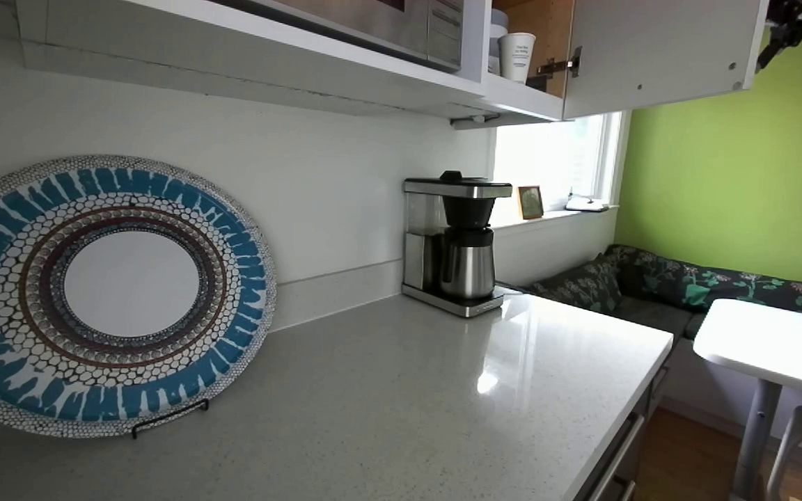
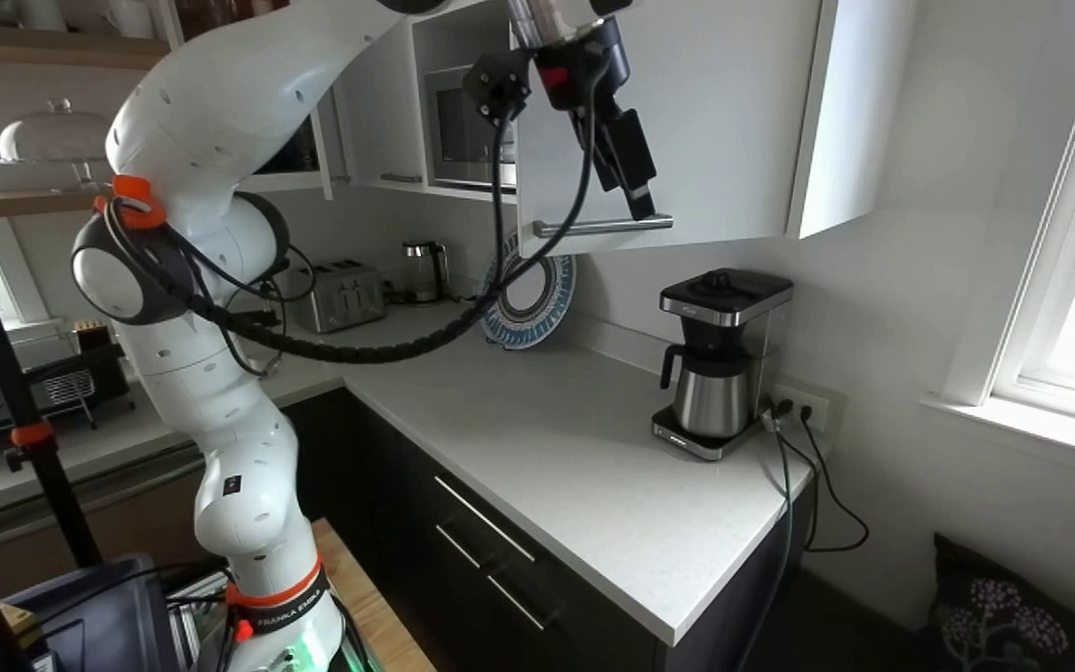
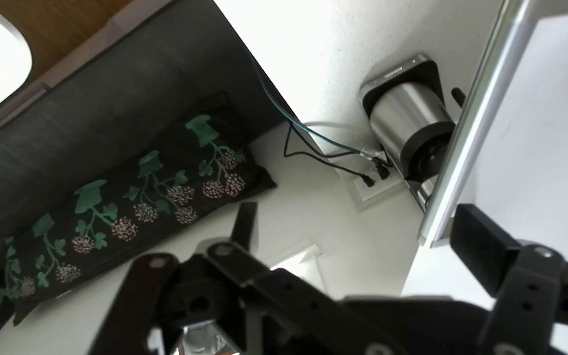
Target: Open the far right top cabinet door, pick up the paper cup from the bottom shelf of the open cabinet and put it on the kitchen counter
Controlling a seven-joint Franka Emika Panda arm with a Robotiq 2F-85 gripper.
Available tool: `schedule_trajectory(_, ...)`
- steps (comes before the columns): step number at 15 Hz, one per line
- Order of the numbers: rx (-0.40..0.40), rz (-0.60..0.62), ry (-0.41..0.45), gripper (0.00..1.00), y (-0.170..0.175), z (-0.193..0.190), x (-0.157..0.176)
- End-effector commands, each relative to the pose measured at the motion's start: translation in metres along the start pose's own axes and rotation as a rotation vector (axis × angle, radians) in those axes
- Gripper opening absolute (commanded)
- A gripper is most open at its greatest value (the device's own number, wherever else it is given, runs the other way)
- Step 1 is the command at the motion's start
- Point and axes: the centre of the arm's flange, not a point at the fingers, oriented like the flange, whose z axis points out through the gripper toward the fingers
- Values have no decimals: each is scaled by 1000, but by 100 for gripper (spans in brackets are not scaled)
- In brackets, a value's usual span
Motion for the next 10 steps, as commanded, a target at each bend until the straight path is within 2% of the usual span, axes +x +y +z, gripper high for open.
schedule_trajectory(1,-98,-10,-60,100,-18,-22,-31)
schedule_trajectory(2,-125,-6,-71,100,-24,-31,-39)
schedule_trajectory(4,-118,-19,-121,100,-39,-46,-55)
schedule_trajectory(6,-113,-11,-196,100,-52,-53,-67)
schedule_trajectory(10,-147,26,-270,100,-81,-63,-95)
